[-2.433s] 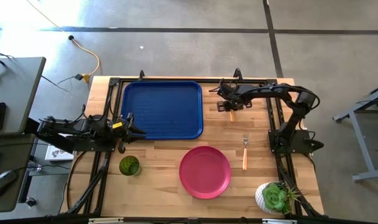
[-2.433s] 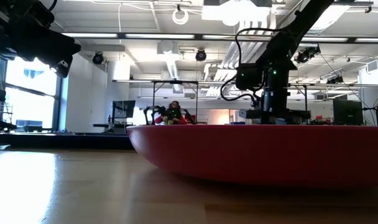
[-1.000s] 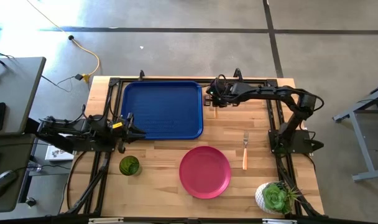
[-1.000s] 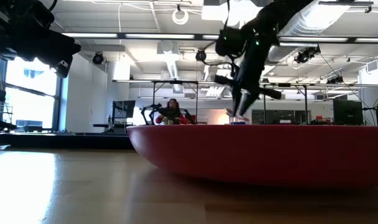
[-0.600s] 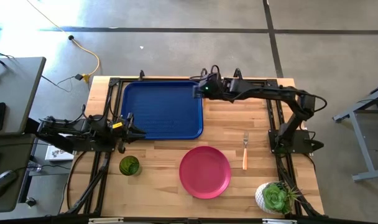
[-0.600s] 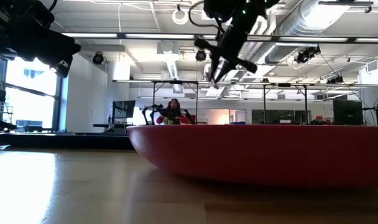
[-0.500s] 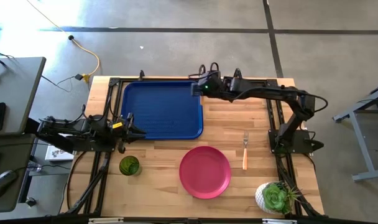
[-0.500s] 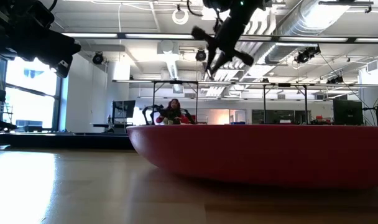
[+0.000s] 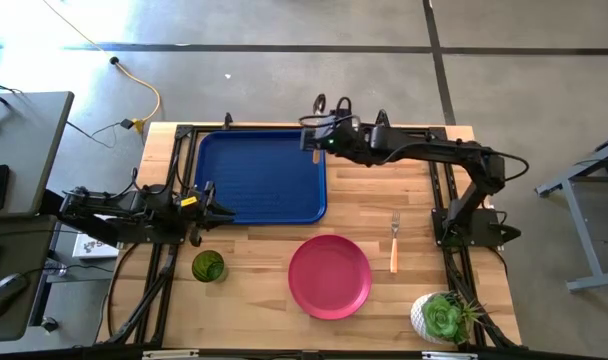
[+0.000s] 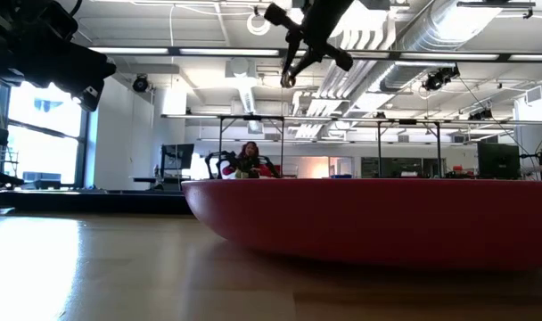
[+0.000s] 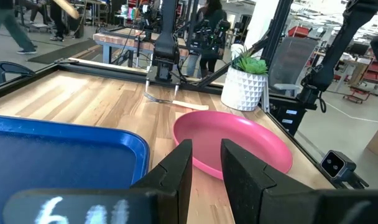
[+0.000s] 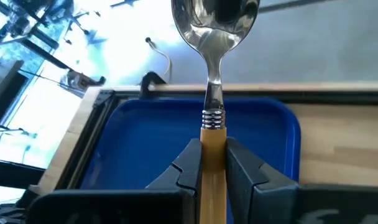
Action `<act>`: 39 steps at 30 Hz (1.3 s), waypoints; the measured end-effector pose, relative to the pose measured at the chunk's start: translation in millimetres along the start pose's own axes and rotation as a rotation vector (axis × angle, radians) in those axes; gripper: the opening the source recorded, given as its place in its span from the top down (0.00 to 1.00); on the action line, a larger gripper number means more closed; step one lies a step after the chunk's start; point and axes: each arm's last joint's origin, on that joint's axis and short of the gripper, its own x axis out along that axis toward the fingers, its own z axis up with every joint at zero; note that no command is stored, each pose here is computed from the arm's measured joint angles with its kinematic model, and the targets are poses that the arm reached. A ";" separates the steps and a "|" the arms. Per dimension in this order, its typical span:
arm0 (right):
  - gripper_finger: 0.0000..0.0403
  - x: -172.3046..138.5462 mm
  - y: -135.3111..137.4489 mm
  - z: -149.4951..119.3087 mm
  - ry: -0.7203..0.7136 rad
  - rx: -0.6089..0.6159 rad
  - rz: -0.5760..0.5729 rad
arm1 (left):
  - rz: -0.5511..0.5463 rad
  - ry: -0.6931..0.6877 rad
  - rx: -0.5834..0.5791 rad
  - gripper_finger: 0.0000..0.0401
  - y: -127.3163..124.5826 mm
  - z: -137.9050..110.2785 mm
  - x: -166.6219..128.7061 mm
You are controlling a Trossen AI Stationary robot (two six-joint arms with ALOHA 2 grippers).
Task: Pick and place plate/cup/fork/spoon on tray
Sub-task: Put the brown spoon on the blue serving tray
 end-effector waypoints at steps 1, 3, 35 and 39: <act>0.93 4.7 -0.4 -3.9 0.013 0.001 -0.015 | 0.000 0.000 0.000 0.81 0.0 0.0 0.0; 0.93 14.6 0.3 -12.6 0.049 0.005 -0.025 | 0.000 0.001 0.000 0.81 0.0 -0.1 0.0; 0.93 134.5 -29.7 -111.7 0.450 0.106 -0.269 | 0.004 0.020 0.000 0.81 0.4 -2.0 0.0; 0.93 142.1 -34.2 -116.4 0.475 0.115 -0.288 | 0.004 0.021 0.000 0.81 0.3 -2.0 0.0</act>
